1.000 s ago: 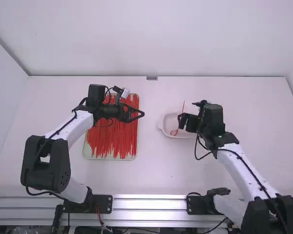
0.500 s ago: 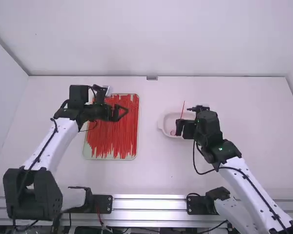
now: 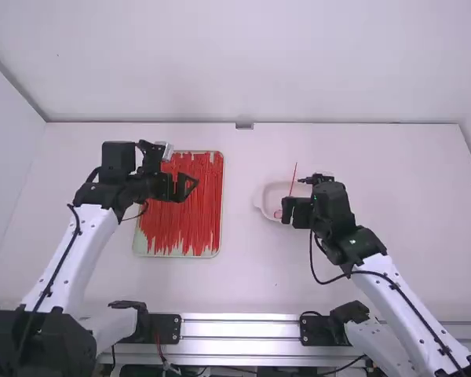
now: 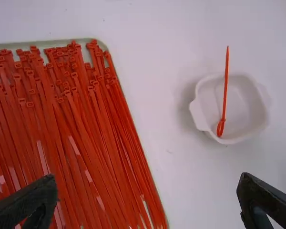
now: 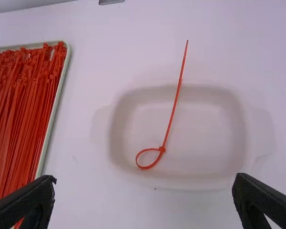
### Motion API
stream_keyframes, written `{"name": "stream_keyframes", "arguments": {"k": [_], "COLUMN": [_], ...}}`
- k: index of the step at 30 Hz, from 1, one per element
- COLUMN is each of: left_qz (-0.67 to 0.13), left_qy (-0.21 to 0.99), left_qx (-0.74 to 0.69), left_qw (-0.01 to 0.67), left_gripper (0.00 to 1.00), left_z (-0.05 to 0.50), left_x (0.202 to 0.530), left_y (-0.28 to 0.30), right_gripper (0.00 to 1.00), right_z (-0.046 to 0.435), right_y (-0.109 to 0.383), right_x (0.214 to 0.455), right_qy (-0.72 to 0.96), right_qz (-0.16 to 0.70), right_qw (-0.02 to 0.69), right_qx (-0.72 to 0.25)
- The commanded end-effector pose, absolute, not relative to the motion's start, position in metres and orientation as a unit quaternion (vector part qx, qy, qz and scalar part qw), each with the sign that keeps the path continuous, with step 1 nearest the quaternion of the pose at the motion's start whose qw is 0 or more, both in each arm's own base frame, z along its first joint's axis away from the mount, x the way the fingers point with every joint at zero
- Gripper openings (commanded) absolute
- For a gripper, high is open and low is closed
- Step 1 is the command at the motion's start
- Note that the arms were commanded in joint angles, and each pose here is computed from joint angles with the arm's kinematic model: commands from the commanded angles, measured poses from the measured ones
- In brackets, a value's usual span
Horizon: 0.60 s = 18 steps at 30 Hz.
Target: Fasten the cable tie
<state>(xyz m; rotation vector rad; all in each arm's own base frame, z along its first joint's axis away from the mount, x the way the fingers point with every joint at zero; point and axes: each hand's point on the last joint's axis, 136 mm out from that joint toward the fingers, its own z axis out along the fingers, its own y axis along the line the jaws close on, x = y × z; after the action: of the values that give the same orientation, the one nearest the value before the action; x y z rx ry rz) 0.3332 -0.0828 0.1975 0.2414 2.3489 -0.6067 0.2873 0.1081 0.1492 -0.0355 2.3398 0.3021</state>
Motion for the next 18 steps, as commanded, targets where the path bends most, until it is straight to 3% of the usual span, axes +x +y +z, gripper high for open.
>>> {"name": "stream_keyframes", "arguments": {"k": [1,8,18], "left_qz": [-0.229,-0.225,-0.16], "left_qy": [0.899,0.899,0.885], "left_qx": [0.102,0.096,0.077], "left_qw": [0.359,0.363,0.43], "left_gripper": [0.99,0.98,0.84], "left_z": [0.209,0.209,0.21], "left_x": [0.334,0.334,0.329], "left_y": [-0.083,-0.082,-0.06], "right_gripper": [1.0,0.98,0.83], "right_z": [0.166,0.169,0.174], "right_y": [0.109,0.106,0.071], "right_x": [0.29,0.288,0.289], "right_qy": [0.908,0.903,0.869], "right_qz": [0.124,0.128,0.107], "right_qw": [0.4,0.409,0.483], "right_qx": [-0.012,-0.014,-0.027]}}
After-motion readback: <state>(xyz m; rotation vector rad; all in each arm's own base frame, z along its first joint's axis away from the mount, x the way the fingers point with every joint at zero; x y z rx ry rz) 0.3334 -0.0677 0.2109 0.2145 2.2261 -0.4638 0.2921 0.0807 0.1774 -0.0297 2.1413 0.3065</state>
